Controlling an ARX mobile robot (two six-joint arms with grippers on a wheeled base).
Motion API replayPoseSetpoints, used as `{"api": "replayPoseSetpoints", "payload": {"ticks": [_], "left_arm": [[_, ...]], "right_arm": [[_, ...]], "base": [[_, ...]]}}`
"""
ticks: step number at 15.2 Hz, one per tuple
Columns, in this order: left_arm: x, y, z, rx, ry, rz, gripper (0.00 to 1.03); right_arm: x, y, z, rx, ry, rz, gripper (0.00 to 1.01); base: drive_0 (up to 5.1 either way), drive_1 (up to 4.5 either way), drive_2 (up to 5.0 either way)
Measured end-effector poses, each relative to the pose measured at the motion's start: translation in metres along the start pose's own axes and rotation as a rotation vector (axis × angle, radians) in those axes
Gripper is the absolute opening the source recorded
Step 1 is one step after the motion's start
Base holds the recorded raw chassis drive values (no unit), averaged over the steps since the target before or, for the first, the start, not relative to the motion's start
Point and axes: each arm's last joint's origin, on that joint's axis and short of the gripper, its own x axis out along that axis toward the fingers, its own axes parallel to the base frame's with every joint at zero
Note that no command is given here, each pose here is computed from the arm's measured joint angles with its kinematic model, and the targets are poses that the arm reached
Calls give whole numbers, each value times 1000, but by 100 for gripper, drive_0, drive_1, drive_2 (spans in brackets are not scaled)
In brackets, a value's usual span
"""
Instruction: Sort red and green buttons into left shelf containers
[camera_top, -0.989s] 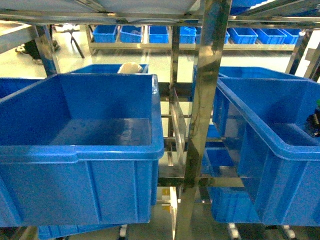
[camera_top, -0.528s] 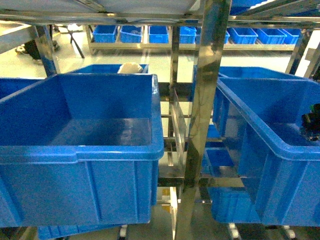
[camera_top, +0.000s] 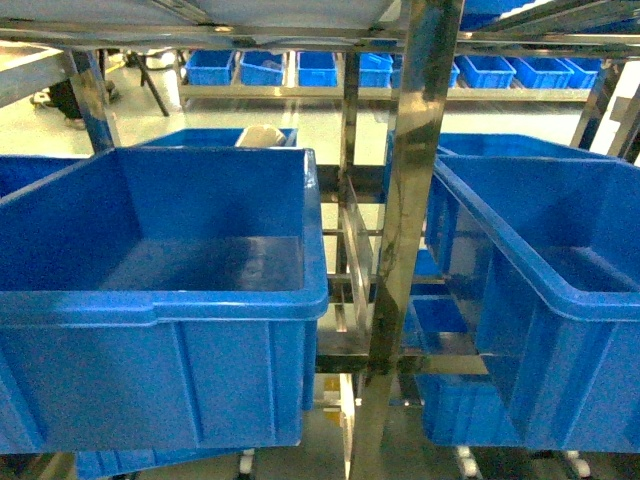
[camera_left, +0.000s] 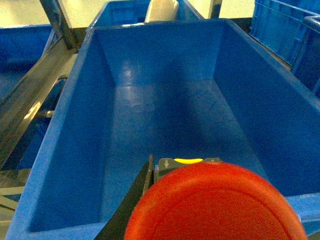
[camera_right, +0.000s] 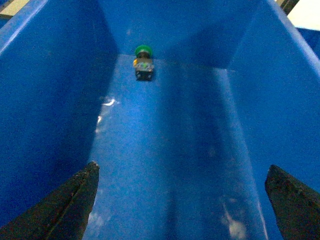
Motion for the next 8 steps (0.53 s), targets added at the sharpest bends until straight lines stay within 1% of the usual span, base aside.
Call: {"api": "replayPoseSetpoints", "payload": {"ticks": [2, 3, 4, 5, 6, 7, 8], "left_arm": [[0, 0, 0, 0, 0, 0, 26], [0, 0, 0, 0, 0, 0, 26], [0, 0, 0, 0, 0, 0, 26], [0, 0, 0, 0, 0, 0, 26], [0, 0, 0, 0, 0, 0, 26], [0, 0, 0, 0, 0, 0, 26], [0, 0, 0, 0, -2, 0, 26]], "right_arm": [[-46, 9, -26, 2, -37, 34, 98], [-71, 12, -35, 9, -72, 27, 98], [-93, 17, -44, 9, -103, 21, 98], [-115, 25, -62, 12, -111, -25, 98], [-126, 32, -80, 12, -87, -51, 98], [-127, 32, -83, 15, -78, -57, 98], [-127, 31, -82, 16, -86, -66, 98]], "base": [[0, 0, 0], [0, 0, 0], [0, 0, 0], [0, 0, 0], [0, 0, 0], [0, 0, 0], [0, 0, 0]]}}
